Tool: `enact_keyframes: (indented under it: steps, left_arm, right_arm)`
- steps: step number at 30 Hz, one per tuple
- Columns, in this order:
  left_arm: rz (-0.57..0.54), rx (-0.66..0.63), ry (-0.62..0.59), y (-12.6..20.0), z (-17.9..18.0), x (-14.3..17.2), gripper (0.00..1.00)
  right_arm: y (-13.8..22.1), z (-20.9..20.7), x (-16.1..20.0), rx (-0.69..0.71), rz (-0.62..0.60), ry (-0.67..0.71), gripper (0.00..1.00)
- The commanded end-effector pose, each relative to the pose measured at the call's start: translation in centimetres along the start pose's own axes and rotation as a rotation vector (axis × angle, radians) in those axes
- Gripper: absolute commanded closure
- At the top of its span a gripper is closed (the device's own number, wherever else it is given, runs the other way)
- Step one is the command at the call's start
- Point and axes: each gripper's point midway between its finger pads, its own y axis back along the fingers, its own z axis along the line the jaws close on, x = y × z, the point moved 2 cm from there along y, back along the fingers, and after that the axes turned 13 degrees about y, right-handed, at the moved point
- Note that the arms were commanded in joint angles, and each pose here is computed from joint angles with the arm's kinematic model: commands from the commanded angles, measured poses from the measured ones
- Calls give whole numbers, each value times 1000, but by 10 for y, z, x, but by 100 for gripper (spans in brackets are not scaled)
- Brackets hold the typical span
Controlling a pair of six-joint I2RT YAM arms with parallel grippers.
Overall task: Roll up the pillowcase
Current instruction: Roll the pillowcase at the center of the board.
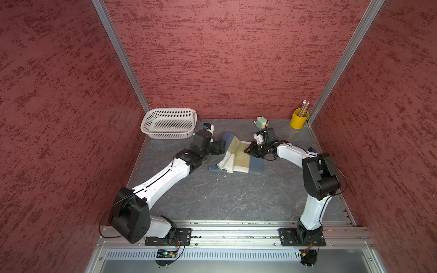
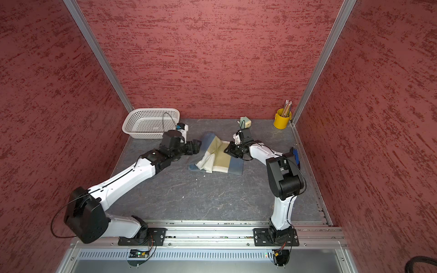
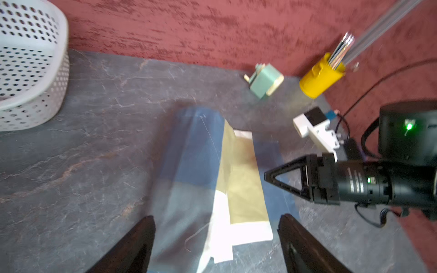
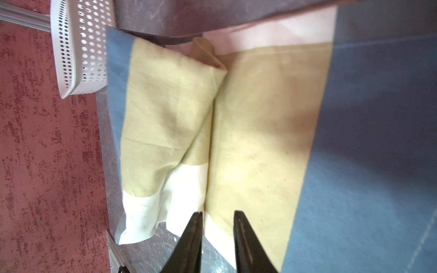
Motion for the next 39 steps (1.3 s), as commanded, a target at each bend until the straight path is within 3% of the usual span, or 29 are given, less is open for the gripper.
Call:
enact_keyframes:
  steps: [1,9,14,21,26,34,37,39]
  left_arm:
    - [126,45,154,-23,40,18,16]
    - [282,-100,263,-57,104,63,18]
    - [314,-174,269,-67,123,84,21]
    - [273,-192,241,-60,125,73,21]
    - [294,-137,261,-69,126,72,16]
    - [412,-79,291,-106,125,100,12]
    - [439,-71,285,-114,122,110,16]
    - [451,-61,292,-119,120,116,24]
  right_arm:
    - [-10,47,-7,-83,21,110,74]
    - [-58,111,-5,-165,98,195,80]
    - [-91,90,2,-78,136,134,86]
    - [-98,46,19,38,160,115,89]
    - [-93,44,25,22,162,141,89]
    - [-96,40,30,-19,154,132,88]
    - [-96,40,28,-33,144,128,88]
    - [-96,40,28,-37,141,127,88]
